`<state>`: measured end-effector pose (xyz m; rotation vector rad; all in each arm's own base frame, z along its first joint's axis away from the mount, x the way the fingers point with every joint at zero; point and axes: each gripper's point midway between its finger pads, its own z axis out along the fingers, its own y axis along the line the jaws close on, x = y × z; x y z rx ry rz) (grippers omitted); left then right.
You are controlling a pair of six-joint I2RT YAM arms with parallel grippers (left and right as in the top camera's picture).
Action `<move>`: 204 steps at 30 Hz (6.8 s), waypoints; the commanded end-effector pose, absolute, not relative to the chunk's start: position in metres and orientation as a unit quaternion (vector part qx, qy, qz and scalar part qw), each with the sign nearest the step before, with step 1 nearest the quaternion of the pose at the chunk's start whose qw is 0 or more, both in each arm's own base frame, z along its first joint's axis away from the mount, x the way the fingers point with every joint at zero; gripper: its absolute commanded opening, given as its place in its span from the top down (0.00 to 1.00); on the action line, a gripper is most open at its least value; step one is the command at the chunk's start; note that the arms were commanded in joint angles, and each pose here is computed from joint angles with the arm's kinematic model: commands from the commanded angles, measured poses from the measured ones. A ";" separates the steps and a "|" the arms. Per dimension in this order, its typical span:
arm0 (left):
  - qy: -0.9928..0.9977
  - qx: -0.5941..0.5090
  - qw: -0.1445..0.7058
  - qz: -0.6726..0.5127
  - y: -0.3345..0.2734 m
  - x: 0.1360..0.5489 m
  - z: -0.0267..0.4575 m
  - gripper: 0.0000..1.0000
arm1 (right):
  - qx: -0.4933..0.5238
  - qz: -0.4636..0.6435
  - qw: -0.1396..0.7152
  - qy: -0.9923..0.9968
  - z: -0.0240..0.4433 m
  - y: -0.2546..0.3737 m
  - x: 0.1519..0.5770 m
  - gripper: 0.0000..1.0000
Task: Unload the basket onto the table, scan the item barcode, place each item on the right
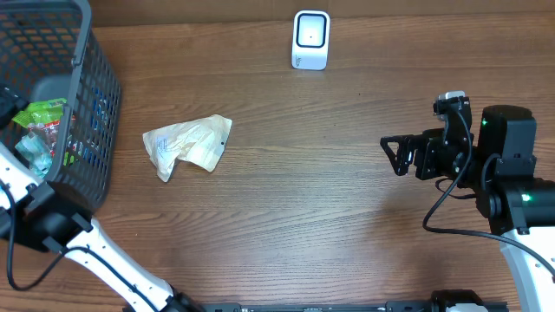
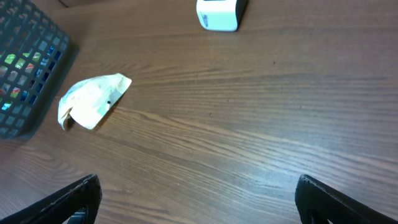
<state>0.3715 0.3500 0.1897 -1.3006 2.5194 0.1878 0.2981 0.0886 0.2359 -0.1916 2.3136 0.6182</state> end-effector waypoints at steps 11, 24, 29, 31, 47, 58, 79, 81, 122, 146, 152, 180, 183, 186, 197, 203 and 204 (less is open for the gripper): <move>0.909 -0.399 0.111 0.037 0.337 0.428 0.090 0.10 | -0.063 0.246 0.361 0.897 0.244 0.090 0.297 0.00; 0.919 -0.372 0.099 0.086 0.318 0.457 0.059 0.15 | -0.053 0.255 0.357 0.897 0.245 0.092 0.296 0.00; 0.924 -0.368 0.067 0.080 0.311 0.454 0.030 0.17 | -0.052 0.256 0.354 0.898 0.244 0.091 0.296 0.00; 0.925 -0.367 0.054 0.078 0.309 0.451 0.020 0.21 | -0.052 0.256 0.352 0.899 0.243 0.091 0.295 0.00; 0.927 -0.367 0.026 0.072 0.300 0.436 0.032 0.96 | -0.050 0.256 0.347 0.901 0.242 0.091 0.293 0.00; 0.898 -0.380 0.200 0.098 0.296 0.435 0.208 0.96 | -0.050 0.256 0.346 0.901 0.241 0.091 0.293 0.00; 0.938 -0.304 0.156 0.051 0.287 0.461 0.142 0.33 | -0.054 0.266 0.343 0.899 0.242 0.095 0.291 0.00; 0.941 -0.305 0.142 0.047 0.288 0.462 0.125 0.27 | -0.054 0.266 0.344 0.899 0.242 0.095 0.291 0.00; 0.892 -0.308 0.329 0.031 0.244 0.424 0.324 0.12 | -0.044 0.270 0.339 0.900 0.242 0.095 0.290 0.00; 0.680 -0.327 0.639 0.147 0.296 0.356 0.555 0.16 | -0.043 0.279 0.321 0.904 0.238 0.097 0.283 0.00; 0.714 -0.387 0.564 0.149 0.363 0.388 0.466 0.12 | -0.042 0.279 0.320 0.904 0.237 0.097 0.283 0.00; 0.887 -0.363 0.267 0.100 0.352 0.501 0.133 0.00 | -0.037 0.279 0.302 0.911 0.231 0.097 0.276 0.00; 0.893 -0.365 0.244 0.095 0.351 0.500 0.108 0.00 | -0.037 0.279 0.302 0.911 0.231 0.097 0.276 0.00; 0.900 -0.365 0.222 0.089 0.348 0.498 0.086 0.00 | -0.036 0.279 0.302 0.911 0.231 0.097 0.276 0.00; 0.923 -0.357 0.130 0.066 0.322 0.485 0.012 0.00 | -0.035 0.279 0.301 0.911 0.231 0.097 0.276 0.00; 0.934 -0.350 0.057 0.050 0.298 0.465 -0.021 0.30 | -0.035 0.279 0.301 0.911 0.231 0.097 0.276 0.00; 0.934 -0.349 0.051 0.049 0.296 0.462 -0.022 0.43 | -0.035 0.279 0.301 0.911 0.231 0.097 0.276 0.00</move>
